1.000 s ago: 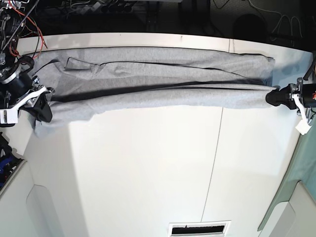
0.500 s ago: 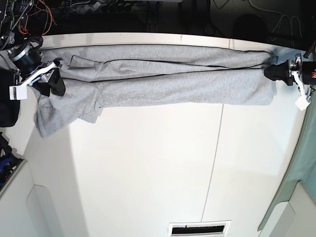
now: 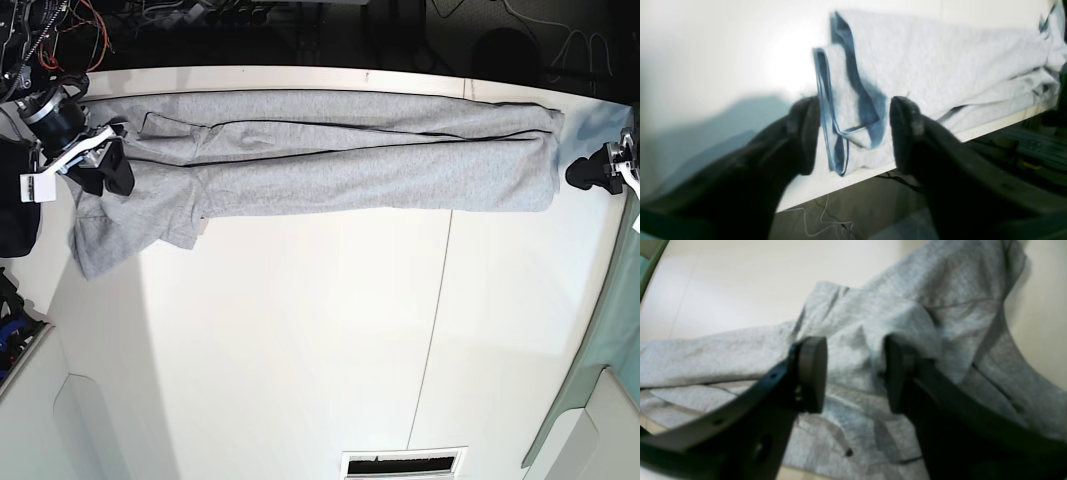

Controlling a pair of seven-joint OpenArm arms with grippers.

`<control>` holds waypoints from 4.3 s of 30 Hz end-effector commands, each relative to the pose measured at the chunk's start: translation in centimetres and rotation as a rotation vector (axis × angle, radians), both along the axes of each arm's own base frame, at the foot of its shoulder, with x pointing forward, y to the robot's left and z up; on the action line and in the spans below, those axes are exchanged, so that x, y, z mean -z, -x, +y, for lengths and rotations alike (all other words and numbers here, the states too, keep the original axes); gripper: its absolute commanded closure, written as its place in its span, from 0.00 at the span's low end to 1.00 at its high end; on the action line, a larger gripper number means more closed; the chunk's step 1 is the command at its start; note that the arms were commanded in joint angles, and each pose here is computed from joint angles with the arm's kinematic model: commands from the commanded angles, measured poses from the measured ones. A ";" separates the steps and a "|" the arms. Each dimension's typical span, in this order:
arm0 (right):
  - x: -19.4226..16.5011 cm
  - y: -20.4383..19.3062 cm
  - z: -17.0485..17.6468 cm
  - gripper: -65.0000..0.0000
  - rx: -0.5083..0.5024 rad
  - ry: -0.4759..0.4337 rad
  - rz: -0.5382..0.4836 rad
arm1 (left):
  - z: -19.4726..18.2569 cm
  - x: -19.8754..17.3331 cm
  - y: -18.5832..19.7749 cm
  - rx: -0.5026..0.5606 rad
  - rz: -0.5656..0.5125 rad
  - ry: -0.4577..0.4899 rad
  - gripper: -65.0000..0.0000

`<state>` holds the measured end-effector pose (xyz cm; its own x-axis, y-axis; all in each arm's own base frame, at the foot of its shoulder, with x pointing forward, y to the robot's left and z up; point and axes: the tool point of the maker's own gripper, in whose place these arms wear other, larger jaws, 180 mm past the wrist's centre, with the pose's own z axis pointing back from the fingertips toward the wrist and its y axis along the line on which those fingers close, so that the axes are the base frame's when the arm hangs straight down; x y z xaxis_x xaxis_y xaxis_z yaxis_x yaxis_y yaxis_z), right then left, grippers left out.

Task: Layout the t-shirt on the table in an organized manner, then fold the t-shirt properly
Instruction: 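Release and regrasp the folded strip ends with both grippers, then lift the strip end with the left gripper and fold it toward the right gripper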

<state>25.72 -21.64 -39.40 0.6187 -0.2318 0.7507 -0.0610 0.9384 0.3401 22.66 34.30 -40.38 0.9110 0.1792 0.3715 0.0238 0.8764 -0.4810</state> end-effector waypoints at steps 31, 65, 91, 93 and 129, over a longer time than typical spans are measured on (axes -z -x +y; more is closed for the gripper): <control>-1.2 -0.9 0.7 0.57 0.013 -0.038 -0.058 | -4.6 5.7 3.1 0.020 0.057 -0.007 0.43; -1.7 -1.2 0.9 0.57 0.023 -0.075 -0.080 | -15.2 -7.4 -4.2 0.314 -0.423 0.051 1.00; 1.8 -1.7 -3.6 0.30 0.156 -0.037 0.003 | -32.3 -5.1 -0.9 0.504 -0.449 0.279 0.50; 3.8 -2.0 -2.8 0.30 0.137 -0.079 0.046 | -31.5 -5.6 -1.5 0.482 -0.468 0.264 0.50; -10.1 -6.5 6.1 1.00 -0.159 -0.138 -0.290 | -17.0 3.3 1.4 0.042 -0.241 0.088 0.50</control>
